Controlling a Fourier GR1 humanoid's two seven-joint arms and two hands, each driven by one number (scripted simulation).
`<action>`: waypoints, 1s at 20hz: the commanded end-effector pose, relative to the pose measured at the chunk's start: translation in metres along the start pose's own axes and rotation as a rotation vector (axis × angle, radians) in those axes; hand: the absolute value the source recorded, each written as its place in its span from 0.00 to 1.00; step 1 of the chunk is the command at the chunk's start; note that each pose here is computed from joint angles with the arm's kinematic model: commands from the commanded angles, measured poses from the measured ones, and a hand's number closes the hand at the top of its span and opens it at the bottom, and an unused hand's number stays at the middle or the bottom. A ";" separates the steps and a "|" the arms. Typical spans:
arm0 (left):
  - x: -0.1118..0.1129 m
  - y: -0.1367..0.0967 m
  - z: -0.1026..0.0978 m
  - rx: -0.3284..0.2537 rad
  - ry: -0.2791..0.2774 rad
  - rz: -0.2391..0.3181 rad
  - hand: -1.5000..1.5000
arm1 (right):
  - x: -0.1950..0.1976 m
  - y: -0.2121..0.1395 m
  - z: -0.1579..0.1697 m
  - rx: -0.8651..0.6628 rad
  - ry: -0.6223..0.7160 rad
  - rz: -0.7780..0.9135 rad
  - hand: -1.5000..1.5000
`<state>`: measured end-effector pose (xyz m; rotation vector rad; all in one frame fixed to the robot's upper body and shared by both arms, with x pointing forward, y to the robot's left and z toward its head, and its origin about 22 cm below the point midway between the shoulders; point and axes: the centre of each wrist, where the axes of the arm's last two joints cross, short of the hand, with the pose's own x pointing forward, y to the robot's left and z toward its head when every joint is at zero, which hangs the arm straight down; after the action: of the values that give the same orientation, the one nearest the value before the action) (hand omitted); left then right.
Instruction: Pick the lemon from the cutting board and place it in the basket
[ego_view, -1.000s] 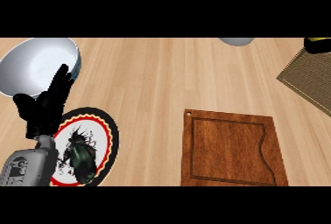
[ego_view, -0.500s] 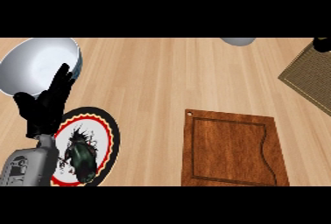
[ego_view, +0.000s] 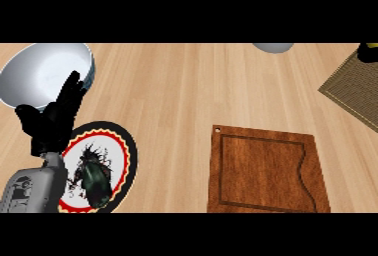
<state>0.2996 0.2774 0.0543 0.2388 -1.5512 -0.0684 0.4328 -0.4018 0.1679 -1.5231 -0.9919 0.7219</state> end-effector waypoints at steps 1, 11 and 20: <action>-0.002 0.004 -0.003 -0.001 0.010 0.010 0.50 | -0.015 0.015 0.006 0.067 0.013 0.016 1.00; -0.004 -0.013 -0.003 -0.009 -0.001 0.004 0.50 | -0.016 0.034 0.014 0.030 0.026 0.065 1.00; 0.002 0.007 -0.003 -0.013 -0.018 0.001 0.50 | -0.042 0.039 0.018 0.072 0.051 0.105 1.00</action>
<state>0.3040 0.2769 0.0588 0.2353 -1.5582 -0.0788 0.4157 -0.4275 0.1510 -1.5686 -0.9219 0.7348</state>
